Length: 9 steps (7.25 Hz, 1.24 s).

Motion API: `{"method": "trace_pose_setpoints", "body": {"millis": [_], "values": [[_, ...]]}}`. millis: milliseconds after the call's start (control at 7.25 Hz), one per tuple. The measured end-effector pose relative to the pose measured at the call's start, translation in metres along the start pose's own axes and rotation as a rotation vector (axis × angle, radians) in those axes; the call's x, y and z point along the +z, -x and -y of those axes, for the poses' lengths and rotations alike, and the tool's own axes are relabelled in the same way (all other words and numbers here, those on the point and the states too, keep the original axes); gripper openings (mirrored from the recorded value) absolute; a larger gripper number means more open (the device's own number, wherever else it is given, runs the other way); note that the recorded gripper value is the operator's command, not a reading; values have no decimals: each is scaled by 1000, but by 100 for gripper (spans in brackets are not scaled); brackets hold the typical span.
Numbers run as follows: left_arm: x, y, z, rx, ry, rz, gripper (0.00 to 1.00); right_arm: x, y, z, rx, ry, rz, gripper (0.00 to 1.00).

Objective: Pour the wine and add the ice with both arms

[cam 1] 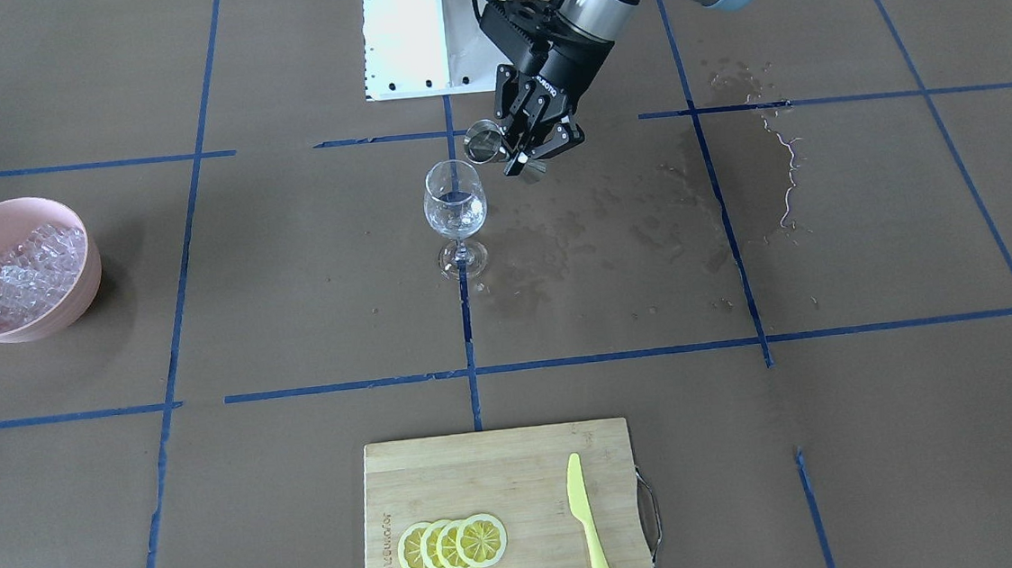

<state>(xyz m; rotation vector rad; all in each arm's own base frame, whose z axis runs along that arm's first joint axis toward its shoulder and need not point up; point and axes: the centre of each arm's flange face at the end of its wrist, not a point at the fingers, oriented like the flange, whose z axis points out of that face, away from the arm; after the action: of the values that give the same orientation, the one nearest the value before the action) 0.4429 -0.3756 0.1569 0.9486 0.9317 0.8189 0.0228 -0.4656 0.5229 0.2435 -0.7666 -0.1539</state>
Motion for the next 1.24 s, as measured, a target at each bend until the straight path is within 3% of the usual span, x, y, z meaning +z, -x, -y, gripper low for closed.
{"method": "trace_pose_setpoints", "body": {"millis": [1241], "values": [[8, -31, 33, -26, 258, 41, 0, 1, -1, 0, 3, 3, 0, 100]]}}
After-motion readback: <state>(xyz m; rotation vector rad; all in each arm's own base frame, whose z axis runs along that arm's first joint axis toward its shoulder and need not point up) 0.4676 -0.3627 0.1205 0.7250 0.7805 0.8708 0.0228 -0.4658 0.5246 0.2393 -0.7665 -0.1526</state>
